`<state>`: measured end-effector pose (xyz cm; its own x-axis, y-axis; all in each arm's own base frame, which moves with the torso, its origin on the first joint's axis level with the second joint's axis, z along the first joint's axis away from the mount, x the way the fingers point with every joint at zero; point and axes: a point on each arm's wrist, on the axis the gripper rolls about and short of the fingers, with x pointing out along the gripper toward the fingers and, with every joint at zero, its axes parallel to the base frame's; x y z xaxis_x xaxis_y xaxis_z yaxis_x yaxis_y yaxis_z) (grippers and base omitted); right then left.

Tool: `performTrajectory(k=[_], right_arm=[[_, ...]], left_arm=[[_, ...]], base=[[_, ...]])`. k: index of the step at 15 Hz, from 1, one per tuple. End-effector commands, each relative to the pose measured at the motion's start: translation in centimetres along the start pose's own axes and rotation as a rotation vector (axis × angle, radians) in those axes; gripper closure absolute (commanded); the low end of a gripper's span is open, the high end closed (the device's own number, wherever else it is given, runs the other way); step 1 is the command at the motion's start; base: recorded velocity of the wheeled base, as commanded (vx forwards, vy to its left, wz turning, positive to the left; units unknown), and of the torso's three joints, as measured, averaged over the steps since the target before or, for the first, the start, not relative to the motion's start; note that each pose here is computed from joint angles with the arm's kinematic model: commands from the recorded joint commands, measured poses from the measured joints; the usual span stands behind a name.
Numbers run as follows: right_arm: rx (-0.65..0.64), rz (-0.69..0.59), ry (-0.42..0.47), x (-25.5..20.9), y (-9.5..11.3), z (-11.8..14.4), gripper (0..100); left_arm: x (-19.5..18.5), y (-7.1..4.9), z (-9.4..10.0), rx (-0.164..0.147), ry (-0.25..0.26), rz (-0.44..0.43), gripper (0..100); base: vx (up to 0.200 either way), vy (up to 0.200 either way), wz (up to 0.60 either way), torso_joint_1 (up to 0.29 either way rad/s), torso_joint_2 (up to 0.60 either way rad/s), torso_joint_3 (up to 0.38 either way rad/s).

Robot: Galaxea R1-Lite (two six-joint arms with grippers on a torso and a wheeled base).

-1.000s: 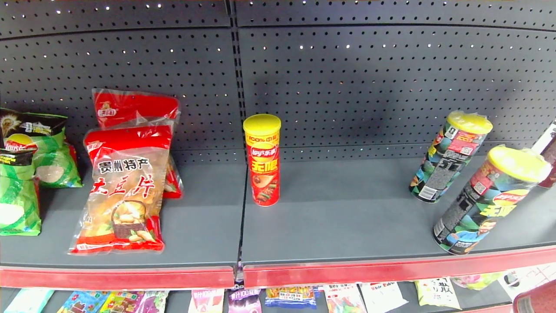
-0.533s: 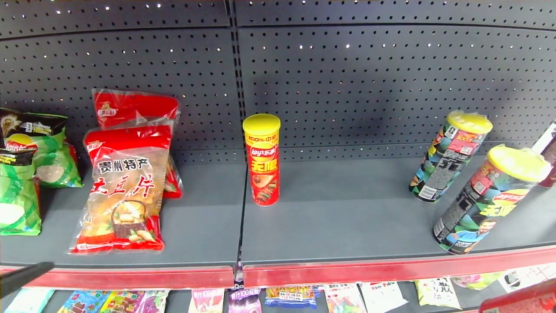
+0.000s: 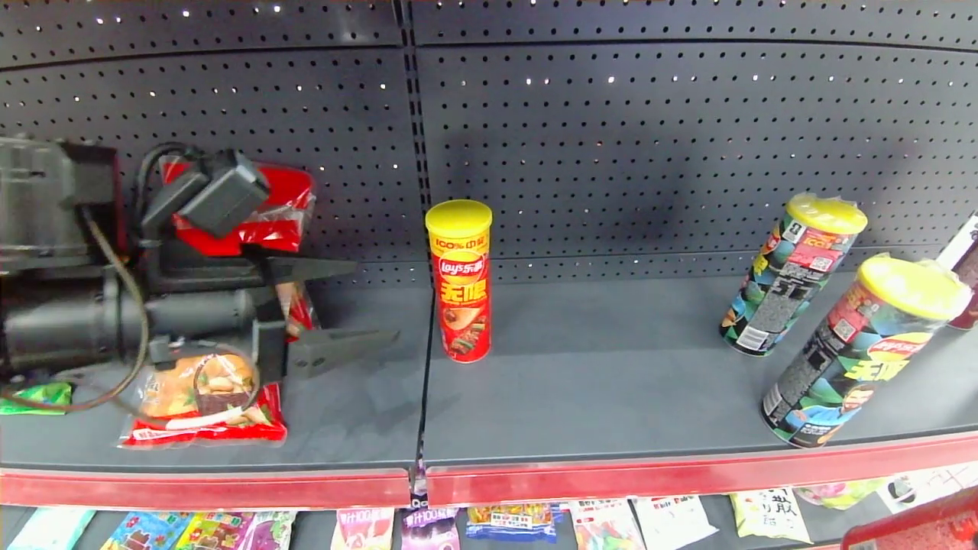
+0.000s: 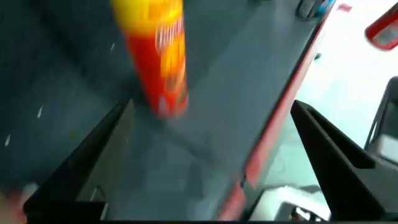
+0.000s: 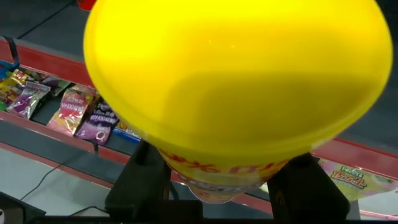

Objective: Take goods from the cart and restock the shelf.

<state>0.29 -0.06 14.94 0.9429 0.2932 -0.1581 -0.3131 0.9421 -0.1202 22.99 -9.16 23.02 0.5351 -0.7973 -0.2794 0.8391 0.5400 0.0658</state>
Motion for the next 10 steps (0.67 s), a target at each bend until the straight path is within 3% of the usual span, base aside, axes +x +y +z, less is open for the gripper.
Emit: performTrajectory(k=[1, 10], right_arm=[[-0.001, -0.001, 0.004, 0.0, 0.0, 0.0, 100], [-0.001, -0.002, 0.021, 0.2, 0.0, -0.2, 100]], left_arm=[[6.8, 2.6, -1.0, -0.027, 0.035, -0.116, 0], [8.6, 5.8, -1.1, -0.024, 0.029, -0.061, 0]], base=[[0.000, 0.000, 0.00, 0.000, 0.00, 0.000], [0.000, 0.000, 0.00, 0.000, 0.00, 0.000]])
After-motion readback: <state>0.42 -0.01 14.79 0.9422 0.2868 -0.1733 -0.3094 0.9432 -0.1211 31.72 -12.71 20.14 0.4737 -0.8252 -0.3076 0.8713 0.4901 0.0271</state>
